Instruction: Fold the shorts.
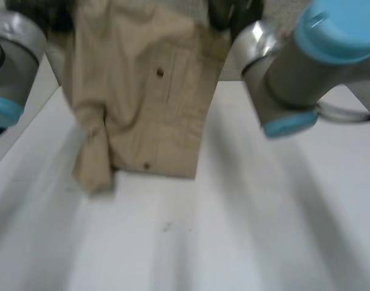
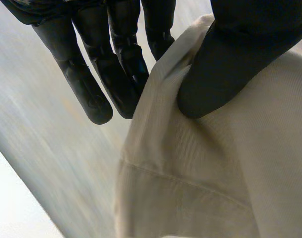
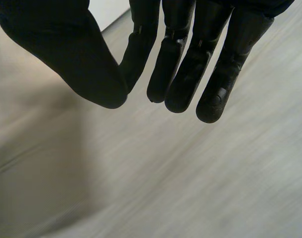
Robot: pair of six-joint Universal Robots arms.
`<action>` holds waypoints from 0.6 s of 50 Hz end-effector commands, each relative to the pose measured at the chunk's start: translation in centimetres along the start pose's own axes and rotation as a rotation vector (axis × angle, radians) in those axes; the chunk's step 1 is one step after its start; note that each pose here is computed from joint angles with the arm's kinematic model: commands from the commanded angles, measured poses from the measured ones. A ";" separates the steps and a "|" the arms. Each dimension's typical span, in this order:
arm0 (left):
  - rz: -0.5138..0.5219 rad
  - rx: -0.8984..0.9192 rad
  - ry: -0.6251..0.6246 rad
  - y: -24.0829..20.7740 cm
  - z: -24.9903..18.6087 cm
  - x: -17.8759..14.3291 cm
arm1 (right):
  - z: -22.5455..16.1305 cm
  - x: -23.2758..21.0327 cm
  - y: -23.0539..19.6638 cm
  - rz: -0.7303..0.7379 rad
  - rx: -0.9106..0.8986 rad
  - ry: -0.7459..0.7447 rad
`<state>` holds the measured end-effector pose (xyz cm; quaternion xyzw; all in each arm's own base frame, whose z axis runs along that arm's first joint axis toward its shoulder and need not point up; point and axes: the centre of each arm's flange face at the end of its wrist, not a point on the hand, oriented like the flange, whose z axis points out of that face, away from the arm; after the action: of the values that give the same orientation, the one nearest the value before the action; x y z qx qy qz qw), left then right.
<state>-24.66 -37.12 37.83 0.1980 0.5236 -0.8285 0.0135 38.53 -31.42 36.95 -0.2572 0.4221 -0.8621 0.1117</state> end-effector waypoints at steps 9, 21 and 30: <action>-0.048 0.205 -0.038 -3.2 -3.0 3.6 | -1.4 3.3 -3.7 -0.035 0.047 0.041; -0.020 -0.007 0.127 1.5 -8.9 8.3 | -8.4 -1.0 7.2 0.195 -0.493 -0.121; 0.087 0.001 0.169 1.0 -10.2 9.6 | -13.0 -5.5 12.1 0.685 -0.817 -0.217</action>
<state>-29.55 -27.48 29.74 0.2671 0.5271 -0.8066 -0.0161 35.00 -28.91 22.69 -0.2651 0.7113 -0.6094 0.2289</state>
